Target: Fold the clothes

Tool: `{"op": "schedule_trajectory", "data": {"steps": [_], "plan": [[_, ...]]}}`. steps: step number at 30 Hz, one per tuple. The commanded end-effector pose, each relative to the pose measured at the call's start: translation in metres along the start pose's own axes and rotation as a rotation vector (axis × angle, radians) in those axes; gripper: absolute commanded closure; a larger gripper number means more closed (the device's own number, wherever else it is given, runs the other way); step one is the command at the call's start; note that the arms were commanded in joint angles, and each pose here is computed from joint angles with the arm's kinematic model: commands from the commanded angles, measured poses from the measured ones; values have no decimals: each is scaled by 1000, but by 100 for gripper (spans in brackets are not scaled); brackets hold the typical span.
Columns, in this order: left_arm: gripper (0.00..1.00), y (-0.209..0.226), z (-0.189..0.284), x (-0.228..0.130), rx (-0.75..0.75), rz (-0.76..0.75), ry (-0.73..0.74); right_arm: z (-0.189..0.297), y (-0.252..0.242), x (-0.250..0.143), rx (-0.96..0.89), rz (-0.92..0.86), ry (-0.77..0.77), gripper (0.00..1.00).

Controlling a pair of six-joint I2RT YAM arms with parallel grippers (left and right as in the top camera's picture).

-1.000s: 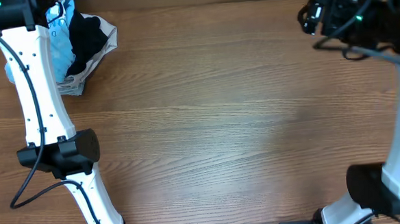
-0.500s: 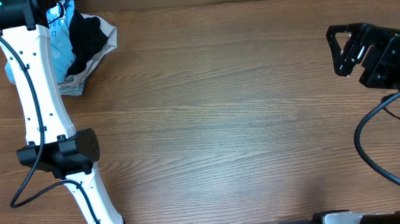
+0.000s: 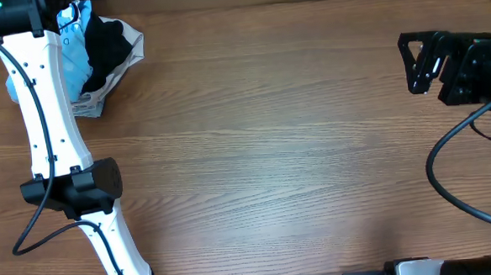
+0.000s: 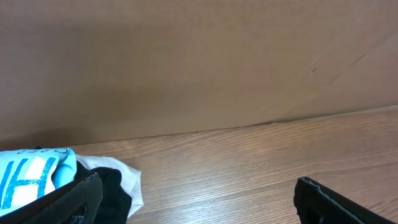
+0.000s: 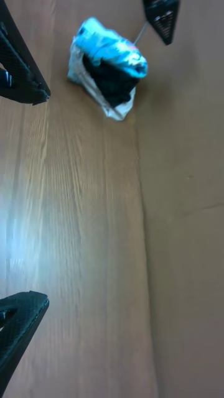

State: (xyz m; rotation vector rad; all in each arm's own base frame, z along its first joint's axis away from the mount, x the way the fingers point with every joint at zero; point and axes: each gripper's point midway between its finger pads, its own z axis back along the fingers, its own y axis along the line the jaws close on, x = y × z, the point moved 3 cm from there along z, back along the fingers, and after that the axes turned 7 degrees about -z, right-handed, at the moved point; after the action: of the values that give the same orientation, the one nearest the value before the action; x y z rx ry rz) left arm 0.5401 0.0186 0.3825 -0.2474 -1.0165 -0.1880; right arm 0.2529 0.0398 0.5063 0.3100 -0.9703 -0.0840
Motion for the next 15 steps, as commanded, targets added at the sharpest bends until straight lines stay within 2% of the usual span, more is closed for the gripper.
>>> {"op": "schedule_trajectory", "data": {"steps": [1,6,15], "plan": [[0,1,-3,-2,-14,12,4,-3,-2,9,-22,144,-41,0],[0,1,-3,-2,-14,12,4,1,4,31,-2,215,-169,0],[0,1,-3,-2,-14,12,4,-14,7,30,52,233,-250,0]]}}
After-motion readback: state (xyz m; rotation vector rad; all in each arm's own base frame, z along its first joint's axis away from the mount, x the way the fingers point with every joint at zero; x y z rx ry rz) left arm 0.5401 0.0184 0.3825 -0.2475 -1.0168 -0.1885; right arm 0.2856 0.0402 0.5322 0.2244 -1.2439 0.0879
